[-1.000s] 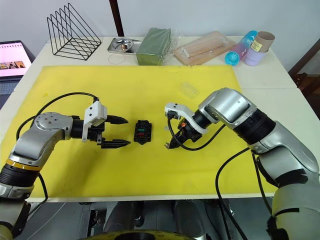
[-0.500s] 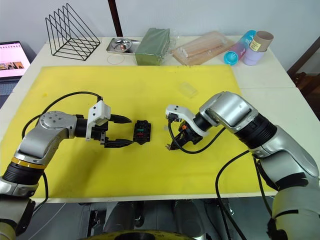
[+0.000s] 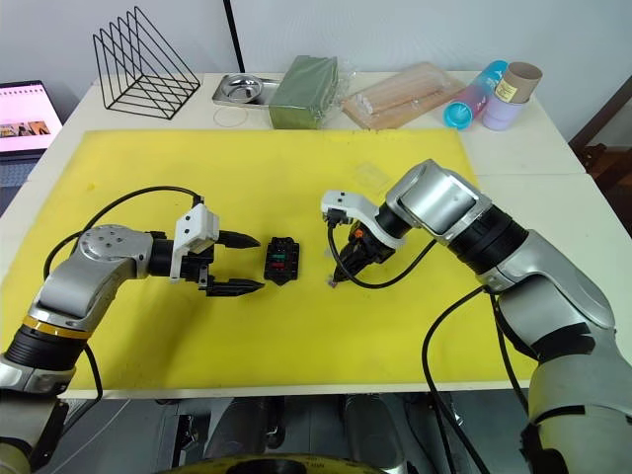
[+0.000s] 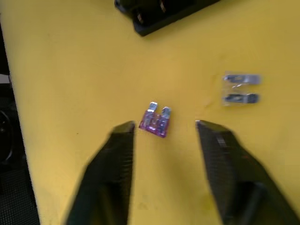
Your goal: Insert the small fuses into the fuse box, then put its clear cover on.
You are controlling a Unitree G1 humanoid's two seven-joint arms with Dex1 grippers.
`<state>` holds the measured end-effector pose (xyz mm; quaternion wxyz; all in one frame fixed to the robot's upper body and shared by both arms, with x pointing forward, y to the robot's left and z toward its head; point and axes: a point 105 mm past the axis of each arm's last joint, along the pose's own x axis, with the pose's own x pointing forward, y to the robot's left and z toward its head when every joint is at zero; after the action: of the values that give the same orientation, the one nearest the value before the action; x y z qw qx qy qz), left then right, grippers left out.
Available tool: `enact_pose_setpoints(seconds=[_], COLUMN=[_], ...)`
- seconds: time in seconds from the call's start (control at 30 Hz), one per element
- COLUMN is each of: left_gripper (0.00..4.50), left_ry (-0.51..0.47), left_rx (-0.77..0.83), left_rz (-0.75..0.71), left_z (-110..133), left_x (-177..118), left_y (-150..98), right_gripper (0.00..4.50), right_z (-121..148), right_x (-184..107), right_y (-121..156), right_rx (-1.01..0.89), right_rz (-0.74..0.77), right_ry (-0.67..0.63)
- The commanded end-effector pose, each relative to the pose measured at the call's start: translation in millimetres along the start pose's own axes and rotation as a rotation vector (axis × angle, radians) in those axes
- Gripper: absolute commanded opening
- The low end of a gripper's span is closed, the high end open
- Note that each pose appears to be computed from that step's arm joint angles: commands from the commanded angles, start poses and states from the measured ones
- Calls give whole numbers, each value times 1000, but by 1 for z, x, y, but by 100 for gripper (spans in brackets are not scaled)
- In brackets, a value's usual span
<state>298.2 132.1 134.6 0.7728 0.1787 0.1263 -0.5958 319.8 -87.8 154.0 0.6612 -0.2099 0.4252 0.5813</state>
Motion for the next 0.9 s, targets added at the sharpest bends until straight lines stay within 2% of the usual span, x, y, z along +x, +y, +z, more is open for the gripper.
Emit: enact_pose_setpoints(seconds=[0.03,0.2,0.37,0.53,0.7,0.9], left_gripper=[450,450,450,450,450,450], left_ry=[-12,-11,-13,-20,-24,-22], left_rx=[42,43,43,44,44,44], left_rz=[1,-2,-1,0,1,5], left_z=[9,8,8,9,9,9], left_x=[-1,-1,-2,-3,-5,-6], left_y=[2,3,5,5,4,5], right_gripper=[294,294,294,294,294,294], right_z=[13,10,4,-1,-29,-37], right_x=[-19,-34,-31,-27,0,15], right_y=[4,24,41,46,53,56], right_rx=[-22,80,240,293,443,577], right_rz=[-22,14,57,80,112,96], right_ry=[-61,-150,-242,-336,-437,-528])
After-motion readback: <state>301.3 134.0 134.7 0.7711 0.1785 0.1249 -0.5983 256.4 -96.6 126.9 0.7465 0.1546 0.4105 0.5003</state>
